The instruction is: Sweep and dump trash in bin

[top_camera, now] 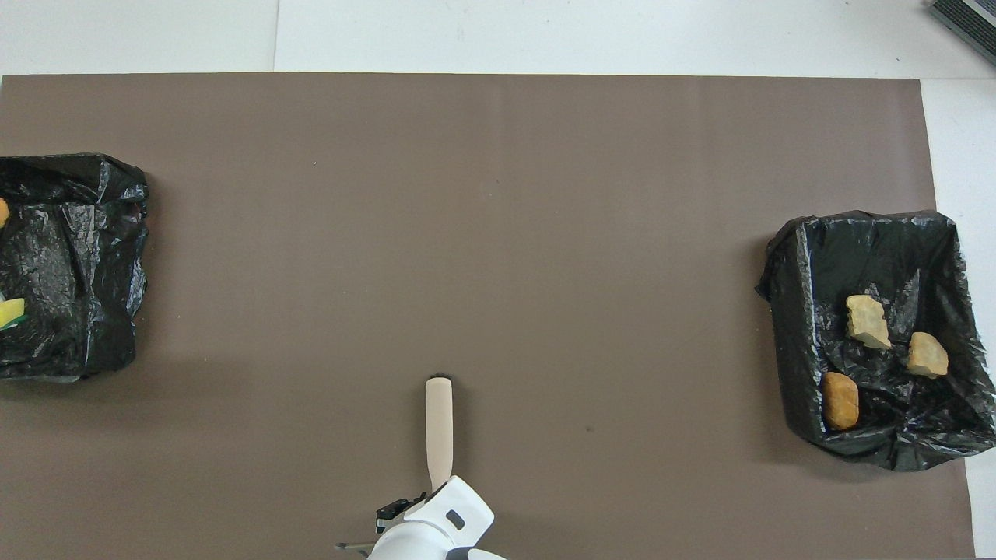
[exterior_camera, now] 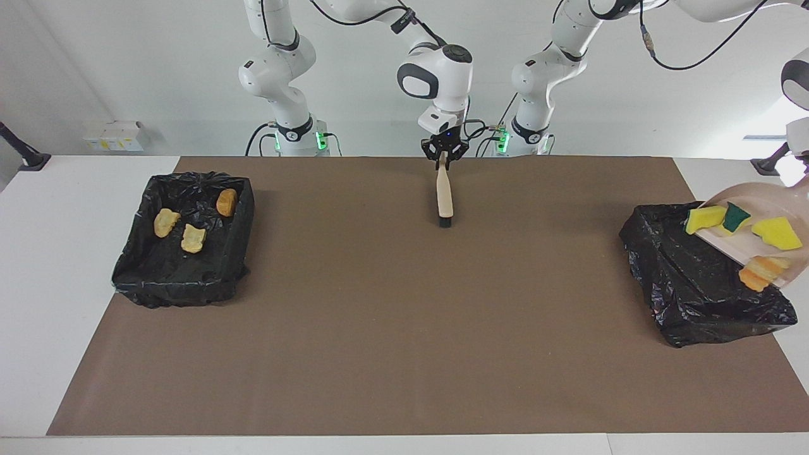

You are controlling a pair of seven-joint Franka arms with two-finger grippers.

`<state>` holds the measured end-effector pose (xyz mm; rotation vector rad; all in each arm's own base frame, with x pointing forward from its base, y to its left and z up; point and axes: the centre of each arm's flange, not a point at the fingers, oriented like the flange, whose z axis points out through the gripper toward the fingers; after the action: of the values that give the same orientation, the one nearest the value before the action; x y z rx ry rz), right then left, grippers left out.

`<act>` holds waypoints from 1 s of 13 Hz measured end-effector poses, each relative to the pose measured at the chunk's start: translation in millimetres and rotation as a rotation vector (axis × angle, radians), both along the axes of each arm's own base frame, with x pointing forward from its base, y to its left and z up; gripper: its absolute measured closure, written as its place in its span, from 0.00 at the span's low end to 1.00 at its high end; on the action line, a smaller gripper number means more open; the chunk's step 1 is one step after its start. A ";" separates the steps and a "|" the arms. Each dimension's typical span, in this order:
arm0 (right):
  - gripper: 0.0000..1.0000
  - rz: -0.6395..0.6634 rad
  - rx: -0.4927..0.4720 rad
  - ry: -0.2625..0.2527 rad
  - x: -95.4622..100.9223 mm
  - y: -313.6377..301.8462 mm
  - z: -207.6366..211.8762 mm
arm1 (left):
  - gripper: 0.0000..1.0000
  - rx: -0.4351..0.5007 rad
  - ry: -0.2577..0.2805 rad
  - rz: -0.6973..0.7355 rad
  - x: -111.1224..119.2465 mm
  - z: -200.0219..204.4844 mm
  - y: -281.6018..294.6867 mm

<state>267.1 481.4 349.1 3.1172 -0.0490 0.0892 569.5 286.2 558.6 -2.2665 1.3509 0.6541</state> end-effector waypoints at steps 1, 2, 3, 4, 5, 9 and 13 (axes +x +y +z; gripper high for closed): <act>0.46 -0.009 -0.013 0.002 7.9 1.8 12.3 | 0.69 0.036 0.021 -0.027 4.9 -0.8 -9.2; 0.31 -0.009 -0.026 0.004 18.4 2.5 27.5 | 0.69 0.071 0.036 -0.049 8.6 0.0 -16.0; 0.19 -0.001 -0.036 0.007 31.9 0.4 43.6 | 0.69 0.105 0.049 -0.064 10.7 1.8 -19.1; 0.06 0.008 -0.042 0.008 49.1 -5.7 60.2 | 0.69 0.151 0.065 -0.081 12.7 4.9 -21.5; 0.00 0.018 -0.049 0.011 69.0 -16.4 76.5 | 0.69 0.199 0.084 -0.105 16.6 8.3 -29.2; 0.00 0.110 -0.067 0.057 149.9 -81.9 139.0 | 0.69 0.325 0.156 -0.157 31.4 18.9 -84.4; 0.00 0.209 -0.041 0.096 209.3 -152.2 166.7 | 0.69 0.375 0.115 -0.141 32.6 50.5 -89.2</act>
<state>476.4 329.2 515.8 3.0701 0.2762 -0.0551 602.1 197.0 609.1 -1.8450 1.2997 0.9144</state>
